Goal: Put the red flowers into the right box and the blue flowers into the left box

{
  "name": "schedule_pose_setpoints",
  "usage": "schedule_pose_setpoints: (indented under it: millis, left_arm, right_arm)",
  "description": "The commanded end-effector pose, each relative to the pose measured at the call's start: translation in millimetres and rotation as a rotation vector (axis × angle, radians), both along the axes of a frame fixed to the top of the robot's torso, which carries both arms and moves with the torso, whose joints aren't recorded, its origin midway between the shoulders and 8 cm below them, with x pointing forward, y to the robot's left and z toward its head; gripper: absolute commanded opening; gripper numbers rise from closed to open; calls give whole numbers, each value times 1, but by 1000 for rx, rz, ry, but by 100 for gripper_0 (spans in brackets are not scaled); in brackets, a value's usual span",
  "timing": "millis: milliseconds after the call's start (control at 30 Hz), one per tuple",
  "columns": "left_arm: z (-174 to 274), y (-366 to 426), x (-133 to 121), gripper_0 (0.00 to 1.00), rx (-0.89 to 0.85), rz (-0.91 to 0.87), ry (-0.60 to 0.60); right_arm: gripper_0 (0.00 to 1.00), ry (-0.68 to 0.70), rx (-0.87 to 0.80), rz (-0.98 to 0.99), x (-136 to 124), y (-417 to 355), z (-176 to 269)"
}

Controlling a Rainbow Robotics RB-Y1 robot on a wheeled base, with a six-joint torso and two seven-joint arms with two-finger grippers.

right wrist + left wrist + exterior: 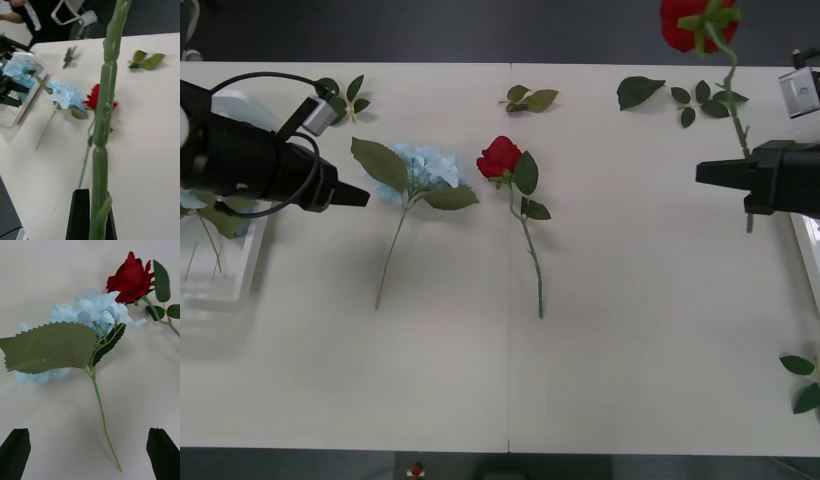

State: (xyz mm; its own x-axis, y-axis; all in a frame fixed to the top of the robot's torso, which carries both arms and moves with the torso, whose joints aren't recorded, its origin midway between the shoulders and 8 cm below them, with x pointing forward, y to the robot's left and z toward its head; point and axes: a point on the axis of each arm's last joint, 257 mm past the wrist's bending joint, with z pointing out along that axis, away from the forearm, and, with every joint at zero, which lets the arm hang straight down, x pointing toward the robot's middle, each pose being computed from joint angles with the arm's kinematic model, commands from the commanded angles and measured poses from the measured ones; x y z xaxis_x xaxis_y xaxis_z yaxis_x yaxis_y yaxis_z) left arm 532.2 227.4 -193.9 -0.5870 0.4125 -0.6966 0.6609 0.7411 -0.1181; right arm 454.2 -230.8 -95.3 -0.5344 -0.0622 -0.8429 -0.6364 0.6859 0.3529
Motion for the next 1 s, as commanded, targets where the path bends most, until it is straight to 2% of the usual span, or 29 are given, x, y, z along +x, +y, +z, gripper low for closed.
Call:
schedule_pose_setpoints:
  millis: [33,267,400,533,700,833,867,1000]
  left_arm:
    - [1,-29,17,90,8,36,-17]
    - [-37,-64,24,89,70,88,-4]
    - [-53,-73,24,89,107,113,0]
    - [-65,-72,28,87,156,153,-11]
    - [-74,-67,29,83,190,192,-8]
    - [-80,-63,30,68,204,204,-6]
    - [-81,-62,31,60,207,208,-5]
    - [-85,-63,32,56,207,210,-4]
  right_arm:
    - [0,61,2,-117,19,-44,11]
    - [0,214,-36,-385,34,-159,2]
    - [0,271,-88,-476,29,-213,-1]
    - [0,298,-226,-592,20,-282,-3]
    - [0,318,-353,-669,9,-330,-10]
    - [0,320,-467,-708,-2,-364,-19]
    - [0,316,-511,-711,-5,-375,-21]
    - [0,331,-580,-723,-18,-403,-34]
